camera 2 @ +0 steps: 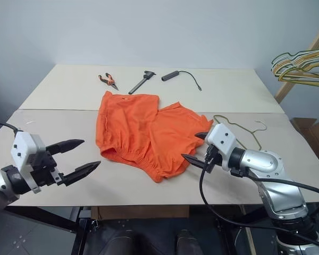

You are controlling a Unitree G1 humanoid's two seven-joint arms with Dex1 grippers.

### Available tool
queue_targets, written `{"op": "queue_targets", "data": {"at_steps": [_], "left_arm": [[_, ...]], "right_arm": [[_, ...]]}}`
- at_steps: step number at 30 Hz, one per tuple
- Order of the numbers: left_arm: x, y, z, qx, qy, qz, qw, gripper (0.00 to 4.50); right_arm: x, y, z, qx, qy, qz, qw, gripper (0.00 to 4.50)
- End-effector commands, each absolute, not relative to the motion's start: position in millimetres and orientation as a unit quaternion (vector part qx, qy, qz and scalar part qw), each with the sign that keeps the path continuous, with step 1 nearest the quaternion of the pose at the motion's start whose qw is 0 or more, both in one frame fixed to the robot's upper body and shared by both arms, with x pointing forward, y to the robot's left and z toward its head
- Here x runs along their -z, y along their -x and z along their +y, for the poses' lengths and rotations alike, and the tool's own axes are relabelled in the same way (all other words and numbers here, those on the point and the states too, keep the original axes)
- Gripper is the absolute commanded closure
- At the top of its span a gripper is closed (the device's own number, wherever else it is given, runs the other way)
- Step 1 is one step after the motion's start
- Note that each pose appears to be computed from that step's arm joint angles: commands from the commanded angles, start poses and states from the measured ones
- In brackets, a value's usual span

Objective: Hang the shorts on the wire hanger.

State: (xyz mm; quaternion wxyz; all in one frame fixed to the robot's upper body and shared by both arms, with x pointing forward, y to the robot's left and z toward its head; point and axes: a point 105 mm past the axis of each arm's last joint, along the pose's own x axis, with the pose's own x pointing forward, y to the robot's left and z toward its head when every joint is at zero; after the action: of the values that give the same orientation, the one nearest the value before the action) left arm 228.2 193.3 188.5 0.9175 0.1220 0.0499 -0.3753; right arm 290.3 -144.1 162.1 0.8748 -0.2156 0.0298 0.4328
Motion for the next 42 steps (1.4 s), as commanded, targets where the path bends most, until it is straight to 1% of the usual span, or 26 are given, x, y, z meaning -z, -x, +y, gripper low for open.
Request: {"op": "queue_targets", "data": {"at_steps": [1, 7, 11, 13, 17, 19, 26, 29, 32, 35, 36, 38, 42], "left_arm": [[-201.2, -228.0, 192.9, 0.371, -0.119, 0.025, 0.920, 0.00], [-199.0, -227.4, 190.3, 0.377, -0.139, 0.035, 0.915, 0.00], [-198.3, -225.5, 184.9, 0.392, -0.135, 0.036, 0.909, 0.00], [-198.1, -225.9, 182.3, 0.399, -0.134, 0.035, 0.907, 0.00], [-197.3, -229.0, 179.6, 0.406, -0.127, 0.031, 0.904, 0.00], [-194.9, -230.0, 177.6, 0.411, -0.124, 0.033, 0.903, 0.00], [-193.5, -232.8, 175.8, 0.425, -0.122, 0.037, 0.896, 0.00], [-194.5, -235.3, 176.1, 0.428, -0.124, 0.036, 0.895, 0.00], [-194.6, -236.8, 174.2, 0.431, -0.127, 0.034, 0.893, 0.00], [-194.9, -237.3, 174.3, 0.431, -0.127, 0.033, 0.893, 0.00], [-194.9, -237.4, 174.6, 0.430, -0.128, 0.033, 0.893, 0.00], [-194.4, -237.3, 175.3, 0.429, -0.129, 0.034, 0.893, 0.00], [-194.3, -238.3, 174.9, 0.428, -0.128, 0.031, 0.894, 0.00]], "right_arm": [[-174.2, -286.8, -144.0, -0.431, 0.226, 0.009, 0.873, 0.03], [-170.4, -283.8, -142.2, -0.434, 0.223, 0.012, 0.873, 0.03], [-167.1, -273.7, -127.6, -0.459, 0.221, 0.018, 0.860, 0.03], [-161.7, -268.2, -112.7, -0.476, 0.242, 0.029, 0.845, 0.03], [-136.8, -259.7, -97.0, -0.512, 0.311, 0.086, 0.796, 0.03], [-130.1, -261.8, -88.9, -0.519, 0.317, 0.096, 0.788, 0.03], [-110.2, -273.1, -58.2, -0.515, 0.316, 0.139, 0.785, 0.03], [-97.8, -281.7, -41.9, -0.494, 0.325, 0.167, 0.789, 0.03], [-85.4, -292.2, -35.5, -0.468, 0.378, 0.168, 0.781, 0.58], [-84.5, -296.8, -37.2, -0.453, 0.383, 0.168, 0.787, 1.58], [-86.2, -297.5, -40.4, -0.451, 0.382, 0.167, 0.789, 1.86], [-89.8, -299.1, -53.0, -0.447, 0.393, 0.159, 0.788, 2.56], [-99.1, -297.7, -87.1, -0.478, 0.417, 0.145, 0.759, 3.88]]}}
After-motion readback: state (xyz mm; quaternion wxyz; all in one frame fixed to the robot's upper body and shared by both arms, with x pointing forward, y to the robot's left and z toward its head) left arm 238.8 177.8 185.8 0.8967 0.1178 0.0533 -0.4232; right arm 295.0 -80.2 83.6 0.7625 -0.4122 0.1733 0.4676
